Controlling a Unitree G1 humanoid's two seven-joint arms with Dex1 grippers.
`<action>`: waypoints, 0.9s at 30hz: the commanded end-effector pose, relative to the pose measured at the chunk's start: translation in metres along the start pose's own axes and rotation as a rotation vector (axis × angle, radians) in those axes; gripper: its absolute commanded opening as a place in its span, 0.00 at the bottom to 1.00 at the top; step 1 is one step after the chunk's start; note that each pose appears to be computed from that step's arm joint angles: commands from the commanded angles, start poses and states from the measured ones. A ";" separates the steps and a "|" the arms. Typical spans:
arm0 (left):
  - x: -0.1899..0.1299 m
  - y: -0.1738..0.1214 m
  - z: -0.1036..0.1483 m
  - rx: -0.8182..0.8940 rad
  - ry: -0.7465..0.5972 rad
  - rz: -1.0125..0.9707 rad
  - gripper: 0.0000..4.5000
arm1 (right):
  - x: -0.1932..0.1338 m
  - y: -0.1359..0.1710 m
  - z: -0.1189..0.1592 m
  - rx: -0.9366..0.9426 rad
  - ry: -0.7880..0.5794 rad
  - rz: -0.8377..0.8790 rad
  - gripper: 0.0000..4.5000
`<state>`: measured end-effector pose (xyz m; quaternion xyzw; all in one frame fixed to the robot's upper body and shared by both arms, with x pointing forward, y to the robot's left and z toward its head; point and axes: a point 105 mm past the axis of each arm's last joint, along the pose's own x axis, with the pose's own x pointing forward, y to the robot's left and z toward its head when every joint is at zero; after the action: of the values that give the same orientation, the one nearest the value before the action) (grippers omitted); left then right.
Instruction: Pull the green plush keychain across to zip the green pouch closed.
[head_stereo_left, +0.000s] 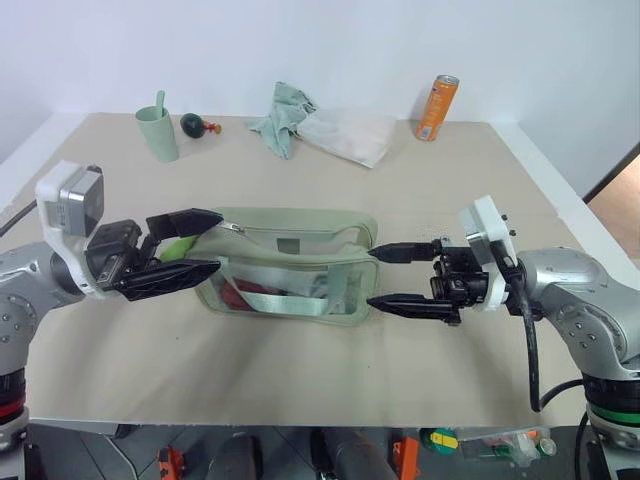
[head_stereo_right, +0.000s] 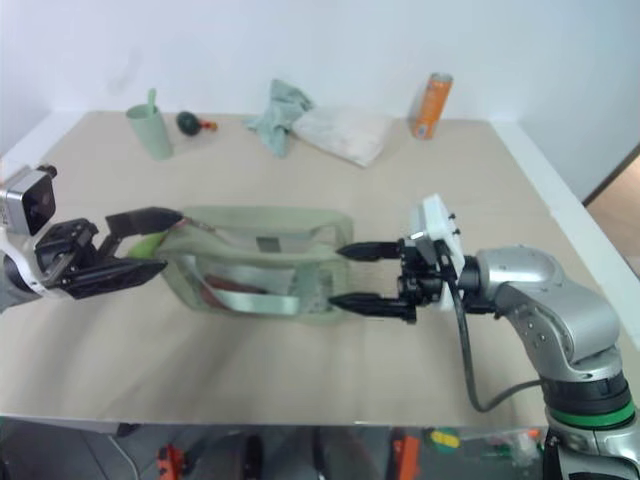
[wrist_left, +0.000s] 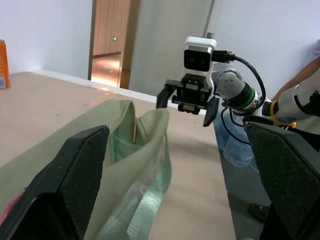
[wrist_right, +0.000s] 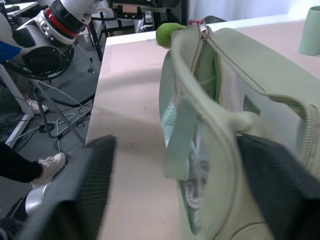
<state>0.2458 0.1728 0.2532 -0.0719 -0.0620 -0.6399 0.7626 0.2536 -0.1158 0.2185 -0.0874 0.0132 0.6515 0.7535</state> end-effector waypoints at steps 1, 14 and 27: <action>0.000 -0.003 0.012 0.051 -0.041 0.009 1.00 | 0.004 0.006 0.005 -0.031 -0.016 0.035 0.50; -0.011 0.005 0.028 0.076 -0.118 0.095 1.00 | 0.003 0.006 0.006 -0.062 -0.022 0.028 0.02; -0.042 0.029 -0.005 0.009 0.043 0.249 1.00 | 0.000 -0.019 0.007 -0.211 0.048 -0.111 0.02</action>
<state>0.2677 0.2160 0.2351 -0.0780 -0.0325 -0.5396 0.8377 0.2709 -0.1181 0.2203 -0.1671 -0.0265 0.6088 0.7751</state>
